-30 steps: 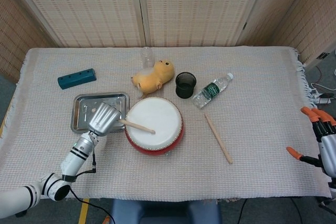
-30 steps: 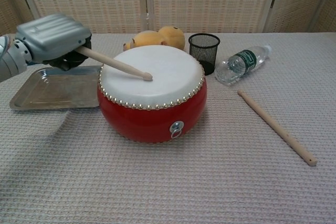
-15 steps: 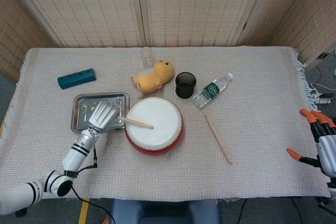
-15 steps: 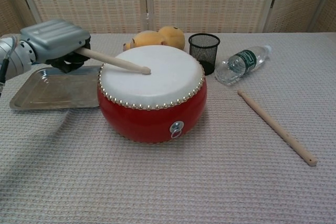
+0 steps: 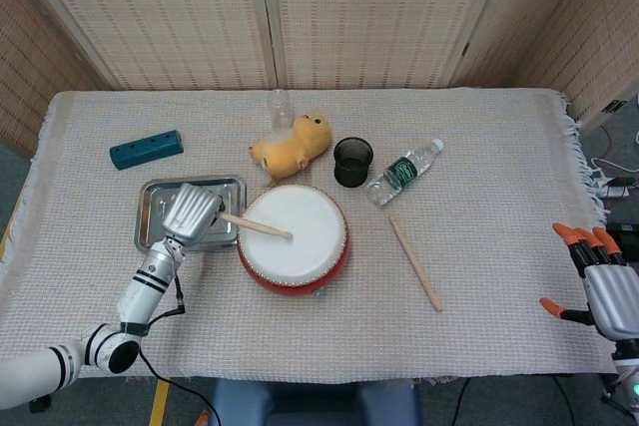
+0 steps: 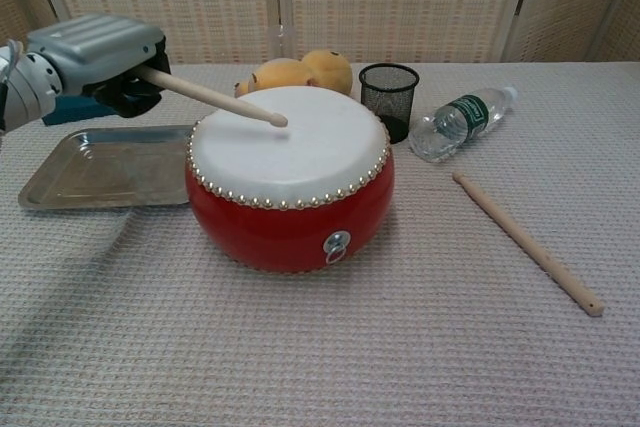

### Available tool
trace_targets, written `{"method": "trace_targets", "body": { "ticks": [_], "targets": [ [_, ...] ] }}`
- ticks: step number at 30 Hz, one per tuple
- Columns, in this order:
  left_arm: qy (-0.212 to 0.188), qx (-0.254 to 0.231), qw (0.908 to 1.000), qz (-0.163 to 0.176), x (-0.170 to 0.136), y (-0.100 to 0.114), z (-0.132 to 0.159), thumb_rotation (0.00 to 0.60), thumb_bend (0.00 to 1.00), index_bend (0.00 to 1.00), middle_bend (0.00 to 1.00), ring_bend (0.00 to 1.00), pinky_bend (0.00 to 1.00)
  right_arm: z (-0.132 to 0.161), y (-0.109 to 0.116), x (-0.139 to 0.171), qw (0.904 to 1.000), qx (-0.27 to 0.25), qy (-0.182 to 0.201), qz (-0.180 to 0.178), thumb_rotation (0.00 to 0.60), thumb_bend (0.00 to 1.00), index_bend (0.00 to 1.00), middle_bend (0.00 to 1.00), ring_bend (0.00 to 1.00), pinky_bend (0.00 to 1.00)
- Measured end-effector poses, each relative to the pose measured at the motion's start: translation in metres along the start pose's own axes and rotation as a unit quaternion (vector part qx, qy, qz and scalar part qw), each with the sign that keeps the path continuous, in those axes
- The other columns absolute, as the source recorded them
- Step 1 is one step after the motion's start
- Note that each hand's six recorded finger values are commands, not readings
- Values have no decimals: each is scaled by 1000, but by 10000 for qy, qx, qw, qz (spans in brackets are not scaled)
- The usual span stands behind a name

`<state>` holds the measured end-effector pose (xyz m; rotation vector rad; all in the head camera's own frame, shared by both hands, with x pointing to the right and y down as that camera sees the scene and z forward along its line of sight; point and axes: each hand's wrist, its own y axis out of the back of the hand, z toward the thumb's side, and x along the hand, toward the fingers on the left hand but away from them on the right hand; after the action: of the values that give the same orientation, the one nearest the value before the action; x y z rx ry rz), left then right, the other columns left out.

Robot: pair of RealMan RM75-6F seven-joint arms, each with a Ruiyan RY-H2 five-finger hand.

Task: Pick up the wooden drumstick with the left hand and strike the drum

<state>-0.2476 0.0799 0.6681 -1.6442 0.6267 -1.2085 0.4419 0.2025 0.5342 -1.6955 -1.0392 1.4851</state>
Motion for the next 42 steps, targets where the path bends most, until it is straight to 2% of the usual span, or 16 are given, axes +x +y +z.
{"method": "trace_targets", "body": {
  "ticks": [7,9,13,17,19,22,28,30,31,34,38,40,42],
  "targets": [
    [-25,586,9981,-203,5,-24,2,600,846,1000,1000,1000,1000,1,1,1,9998,192,39,-33,600,21,68,103,0,0],
    [36,616,9979,-201,6,-26,1,600,846,1000,1000,1000,1000,1,1,1,9997,229,37,-38,600,21,68,103,0,0],
    [251,-3,9996,-138,7,-19,-3,600,846,1000,1000,1000,1000,0,1,1,9998,192,21,-49,600,20,68,103,0,0],
    [476,-974,9941,-63,7,-4,-10,600,845,1000,1000,1000,1000,0,0,0,9999,153,22,-40,600,20,68,103,0,0],
    [502,-1141,9922,-72,7,-2,-10,600,845,1000,1000,1000,1000,0,0,0,9999,147,19,-45,600,20,69,103,0,0],
    [473,-945,9943,-121,7,-6,-10,600,844,1000,1000,1000,1000,-1,0,-1,9999,128,11,-46,600,20,69,103,0,0],
    [343,32,9992,-205,9,-26,-7,600,845,1000,1000,1000,1000,0,0,-1,9999,117,17,-25,600,21,68,103,0,0],
    [359,109,9991,-199,9,-30,-6,600,845,1000,1000,1000,1000,0,0,-1,9999,119,18,-27,600,20,68,103,0,0],
    [384,33,9991,-198,9,-30,-6,600,845,1000,1000,1000,1000,0,1,-1,9999,117,18,-31,600,20,68,103,0,0],
    [507,-605,9967,-197,10,-25,-6,600,846,1000,1000,1000,1000,0,1,-2,9999,105,21,-43,600,21,68,103,0,0],
    [634,-1708,9832,-147,9,-10,-8,600,845,1000,1000,1000,1000,0,1,-3,9999,98,21,-47,600,21,68,103,0,0],
    [625,-1890,9799,-133,9,-5,-8,600,845,1000,1000,1000,1000,0,3,-4,9999,101,24,-85,600,21,68,103,0,0],
    [616,-1828,9811,-154,9,-6,-8,600,845,1000,1000,1000,1000,0,6,-5,9998,109,30,-132,600,21,68,103,0,0]
  ]
}}
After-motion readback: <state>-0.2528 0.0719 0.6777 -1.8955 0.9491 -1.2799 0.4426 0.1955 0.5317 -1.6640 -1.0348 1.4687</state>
